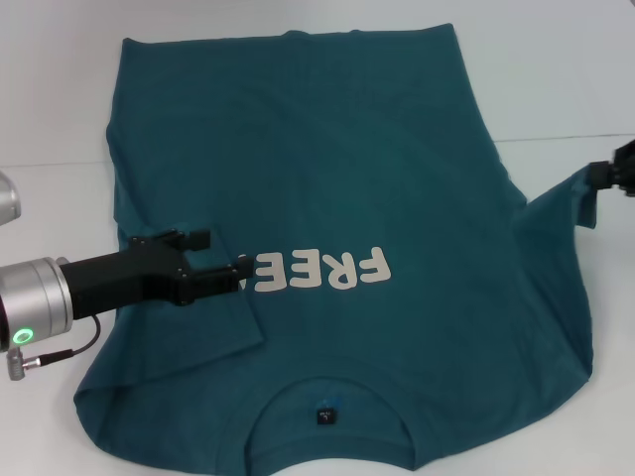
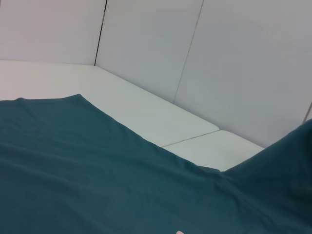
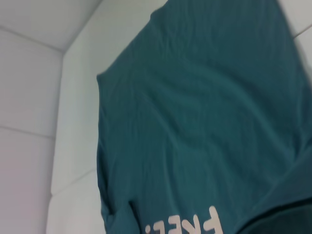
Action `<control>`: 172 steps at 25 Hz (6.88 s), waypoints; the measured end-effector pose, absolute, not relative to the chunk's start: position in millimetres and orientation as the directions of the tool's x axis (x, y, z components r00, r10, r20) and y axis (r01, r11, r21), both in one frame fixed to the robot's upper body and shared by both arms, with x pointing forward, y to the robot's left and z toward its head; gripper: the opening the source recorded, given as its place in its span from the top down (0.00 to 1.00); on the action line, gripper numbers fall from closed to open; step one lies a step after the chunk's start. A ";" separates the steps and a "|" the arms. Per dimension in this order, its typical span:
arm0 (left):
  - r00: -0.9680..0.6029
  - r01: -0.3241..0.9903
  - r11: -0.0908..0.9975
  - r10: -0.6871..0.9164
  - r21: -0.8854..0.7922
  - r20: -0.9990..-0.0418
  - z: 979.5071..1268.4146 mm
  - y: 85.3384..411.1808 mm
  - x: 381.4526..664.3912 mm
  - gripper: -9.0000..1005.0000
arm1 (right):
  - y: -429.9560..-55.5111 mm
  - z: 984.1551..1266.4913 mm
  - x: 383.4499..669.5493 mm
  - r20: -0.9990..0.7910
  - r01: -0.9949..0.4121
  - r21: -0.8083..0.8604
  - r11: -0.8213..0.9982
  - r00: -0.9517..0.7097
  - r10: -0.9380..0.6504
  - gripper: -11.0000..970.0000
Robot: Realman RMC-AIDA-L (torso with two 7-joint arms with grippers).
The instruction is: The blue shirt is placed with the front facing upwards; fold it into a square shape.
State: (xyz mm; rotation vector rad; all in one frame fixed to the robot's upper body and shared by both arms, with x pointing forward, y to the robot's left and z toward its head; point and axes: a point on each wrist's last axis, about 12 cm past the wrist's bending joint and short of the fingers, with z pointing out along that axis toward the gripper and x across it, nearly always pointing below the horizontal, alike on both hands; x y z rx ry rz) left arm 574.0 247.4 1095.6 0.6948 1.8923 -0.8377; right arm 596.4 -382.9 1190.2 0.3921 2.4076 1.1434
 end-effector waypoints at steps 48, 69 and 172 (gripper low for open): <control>-0.419 0.743 0.615 0.119 -0.264 -0.900 1098.2 251.3 576.3 0.14 | -332.4 1149.9 641.8 -0.344 0.002 0.498 0.867 -0.918 0.199 0.36; -0.421 0.747 0.608 0.118 -0.270 -0.899 1097.5 249.5 574.9 0.14 | -338.8 1114.9 646.9 -0.439 0.106 0.488 0.866 -0.828 0.349 0.15; -0.559 0.598 0.684 -0.018 -0.418 -0.829 1123.4 304.9 552.3 0.13 | -339.5 1162.2 596.7 -0.526 -0.237 0.568 0.788 -0.841 0.126 0.12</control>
